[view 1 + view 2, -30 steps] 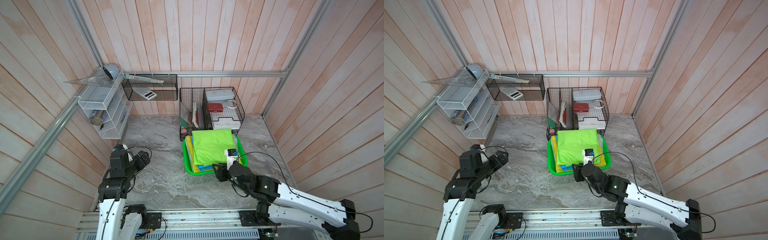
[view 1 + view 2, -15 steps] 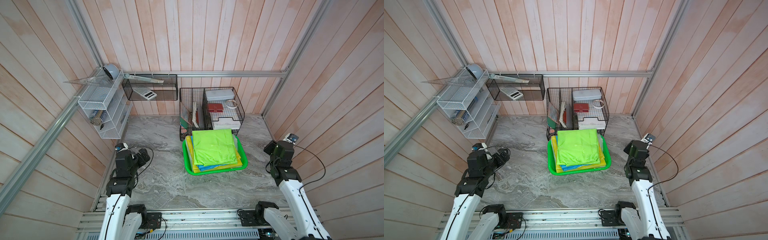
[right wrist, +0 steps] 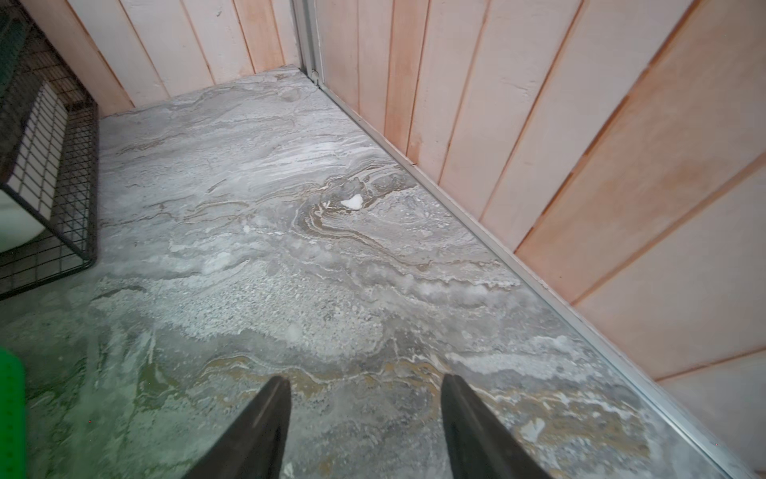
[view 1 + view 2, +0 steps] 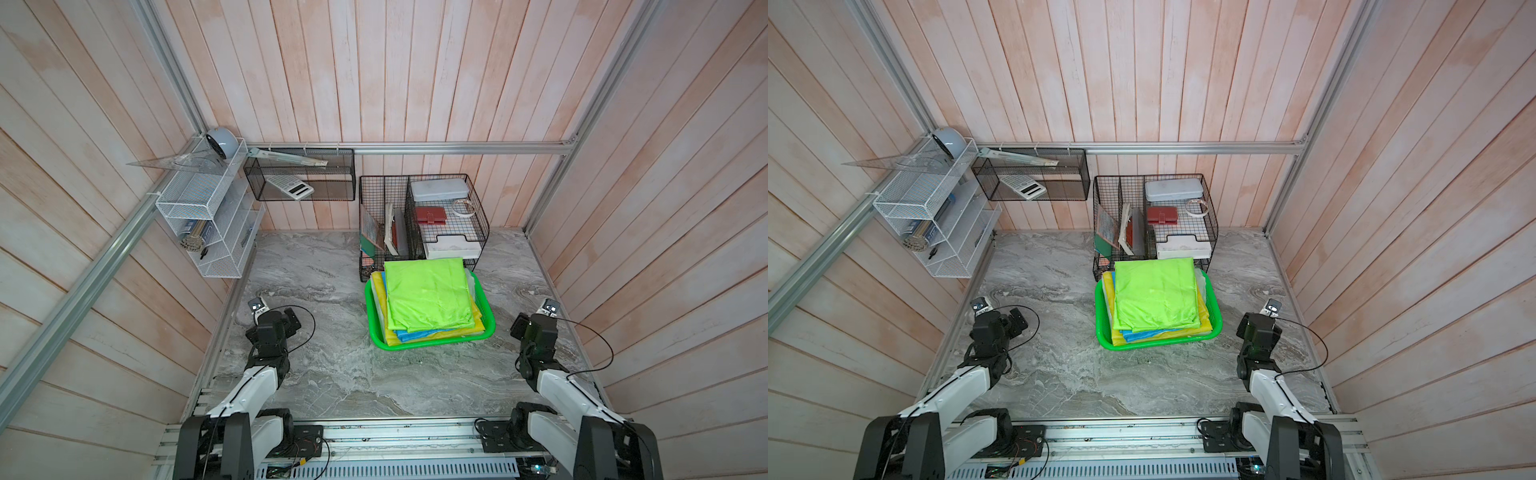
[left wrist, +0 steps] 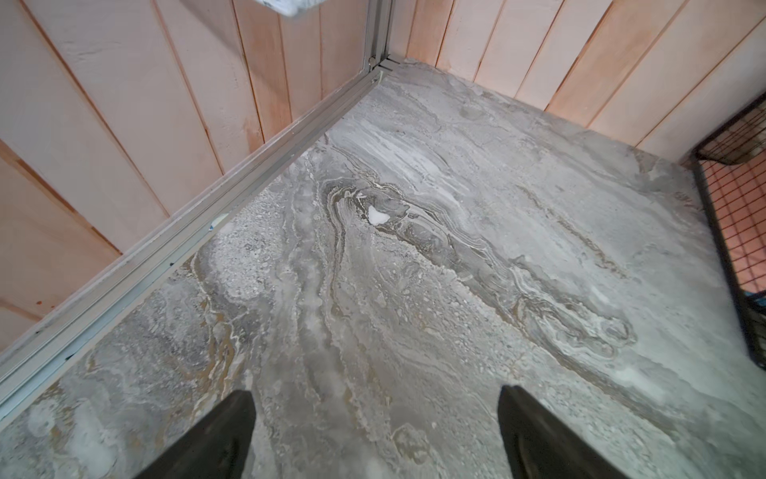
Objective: Put the folded raincoat in the basket
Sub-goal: Reset both arms
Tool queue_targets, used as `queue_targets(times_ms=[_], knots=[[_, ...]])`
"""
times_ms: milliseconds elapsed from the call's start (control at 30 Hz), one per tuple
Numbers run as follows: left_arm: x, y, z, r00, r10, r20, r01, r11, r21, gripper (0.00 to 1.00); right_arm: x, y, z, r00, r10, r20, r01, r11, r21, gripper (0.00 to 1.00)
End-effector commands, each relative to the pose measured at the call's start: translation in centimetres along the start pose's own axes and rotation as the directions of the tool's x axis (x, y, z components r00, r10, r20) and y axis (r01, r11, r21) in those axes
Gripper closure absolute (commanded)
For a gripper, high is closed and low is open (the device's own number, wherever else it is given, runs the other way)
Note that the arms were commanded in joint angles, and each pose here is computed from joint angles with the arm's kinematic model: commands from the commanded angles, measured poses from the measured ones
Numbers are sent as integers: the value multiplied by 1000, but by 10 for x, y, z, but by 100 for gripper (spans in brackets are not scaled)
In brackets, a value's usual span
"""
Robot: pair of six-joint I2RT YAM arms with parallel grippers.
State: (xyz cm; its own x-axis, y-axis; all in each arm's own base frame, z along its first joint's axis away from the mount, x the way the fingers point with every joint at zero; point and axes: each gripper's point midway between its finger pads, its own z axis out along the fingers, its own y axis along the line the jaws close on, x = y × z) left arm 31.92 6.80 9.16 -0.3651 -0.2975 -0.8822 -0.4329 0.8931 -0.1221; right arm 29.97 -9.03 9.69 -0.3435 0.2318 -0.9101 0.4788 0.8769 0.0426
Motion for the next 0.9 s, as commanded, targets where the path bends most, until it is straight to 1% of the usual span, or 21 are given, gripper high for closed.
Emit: queue_targets(times_ms=[0, 100, 167, 200, 233, 300, 333, 400, 467, 533, 567, 667, 700, 733, 767, 800, 833, 867], knots=[[-54, -20, -2, 960, -3, 280, -20, 997, 79, 1, -38, 21, 3, 988, 18, 155, -3, 995, -101, 36], [-58, -29, 9, 954, 32, 297, -62, 994, 92, 0, -39, 28, 11, 991, -11, 132, 27, 993, -118, 37], [-47, -30, 20, 950, 13, 313, -49, 993, 110, 0, -38, 34, 8, 989, -29, 142, 51, 987, -153, 38], [-40, -35, 25, 945, 22, 325, -67, 989, 129, 0, -38, 36, 6, 987, -38, 153, 64, 984, -168, 39], [-43, -42, 20, 925, 39, 378, -102, 984, 149, 0, -39, 37, 5, 985, -46, 165, 76, 981, -177, 39], [-36, -46, 21, 948, 87, 306, -137, 980, 145, 0, -40, 43, 4, 982, -72, 177, 108, 974, -201, 39], [-35, -52, 24, 950, 112, 290, -162, 975, 152, 0, -39, 48, 5, 980, -92, 174, 130, 966, -225, 40], [-36, -60, 30, 943, 135, 304, -188, 970, 152, 0, -37, 55, 8, 982, -117, 149, 152, 956, -252, 39], [-34, -61, 36, 956, 156, 248, -193, 972, 136, 0, -36, 59, 13, 984, -131, 125, 160, 952, -263, 38], [-36, -60, 44, 960, 158, 232, -188, 976, 113, 0, -36, 62, 16, 984, -140, 109, 164, 950, -267, 37], [-36, -62, 47, 964, 165, 208, -191, 975, 112, 0, -36, 62, 17, 984, -141, 105, 165, 949, -269, 37], [-37, -60, 46, 962, 159, 223, -186, 976, 109, 0, -34, 70, 11, 979, -166, 121, 195, 937, -290, 36], [-36, -61, 45, 963, 162, 218, -189, 975, 113, 0, -33, 75, 9, 981, -161, 111, 188, 936, -297, 35], [-37, -61, 45, 961, 160, 224, -189, 976, 112, 0, -33, 82, 6, 986, -128, 108, 157, 930, -332, 35], [-36, -61, 45, 961, 160, 224, -189, 975, 113, 0, -34, 93, 2, 987, -99, 130, 142, 912, -384, 35], [-36, -62, 44, 961, 160, 227, -191, 974, 120, 0, -26, 106, -3, 974, -149, 170, 208, 888, -411, 35], [-36, -62, 43, 959, 159, 233, -192, 973, 125, 0, -21, 109, -1, 958, -204, 201, 267, 888, -375, 34], [-36, -62, 42, 959, 159, 237, -193, 973, 128, 0, -14, 110, 3, 956, -219, 194, 277, 890, -361, 32]])
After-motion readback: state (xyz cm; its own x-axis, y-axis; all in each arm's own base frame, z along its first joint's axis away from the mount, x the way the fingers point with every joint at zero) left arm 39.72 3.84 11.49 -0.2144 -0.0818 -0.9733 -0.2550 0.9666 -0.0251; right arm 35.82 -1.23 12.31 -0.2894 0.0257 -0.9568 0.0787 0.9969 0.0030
